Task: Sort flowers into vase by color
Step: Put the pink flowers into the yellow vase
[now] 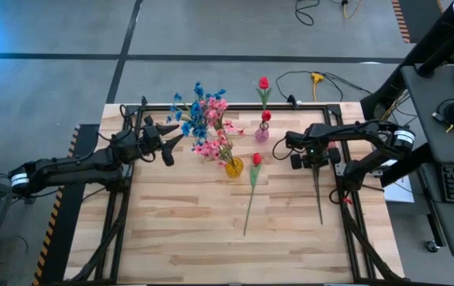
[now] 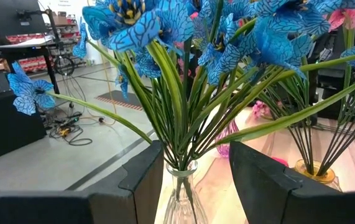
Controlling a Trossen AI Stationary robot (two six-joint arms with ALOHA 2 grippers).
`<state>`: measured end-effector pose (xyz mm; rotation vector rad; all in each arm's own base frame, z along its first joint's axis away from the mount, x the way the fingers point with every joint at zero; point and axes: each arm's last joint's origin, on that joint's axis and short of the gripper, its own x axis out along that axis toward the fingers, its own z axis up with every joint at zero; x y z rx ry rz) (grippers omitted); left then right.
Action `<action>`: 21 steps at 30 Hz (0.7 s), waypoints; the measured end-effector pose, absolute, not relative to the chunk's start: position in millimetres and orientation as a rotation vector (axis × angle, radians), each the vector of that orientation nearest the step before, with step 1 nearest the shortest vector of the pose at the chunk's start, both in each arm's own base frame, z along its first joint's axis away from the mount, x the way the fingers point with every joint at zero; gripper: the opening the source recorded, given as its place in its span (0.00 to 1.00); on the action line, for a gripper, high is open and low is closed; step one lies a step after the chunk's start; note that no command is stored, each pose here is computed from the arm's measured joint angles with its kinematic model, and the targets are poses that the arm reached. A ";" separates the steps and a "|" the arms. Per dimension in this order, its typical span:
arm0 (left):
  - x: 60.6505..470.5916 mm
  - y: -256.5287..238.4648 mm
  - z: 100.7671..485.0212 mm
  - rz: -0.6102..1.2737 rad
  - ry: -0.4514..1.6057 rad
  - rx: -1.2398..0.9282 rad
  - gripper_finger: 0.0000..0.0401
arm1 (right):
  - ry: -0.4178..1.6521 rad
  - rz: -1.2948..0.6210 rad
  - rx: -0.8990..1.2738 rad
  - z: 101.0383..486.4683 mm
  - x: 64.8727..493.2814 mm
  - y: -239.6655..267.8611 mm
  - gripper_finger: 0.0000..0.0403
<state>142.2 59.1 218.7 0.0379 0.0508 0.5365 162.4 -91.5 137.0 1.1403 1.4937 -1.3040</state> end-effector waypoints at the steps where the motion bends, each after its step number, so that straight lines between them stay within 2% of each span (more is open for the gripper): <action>1: 142.2 59.1 218.8 0.537 0.050 0.038 0.42 | 1.495 -1.305 1.140 136.1 161.7 -91.2 0.29; 15: 142.2 59.1 218.8 0.537 0.050 0.038 0.42 | 1.484 -1.278 1.133 133.4 161.6 -90.9 0.06; 21: 142.2 59.1 218.8 0.537 0.050 0.035 0.42 | 1.477 -1.286 1.120 140.0 164.1 -92.8 0.04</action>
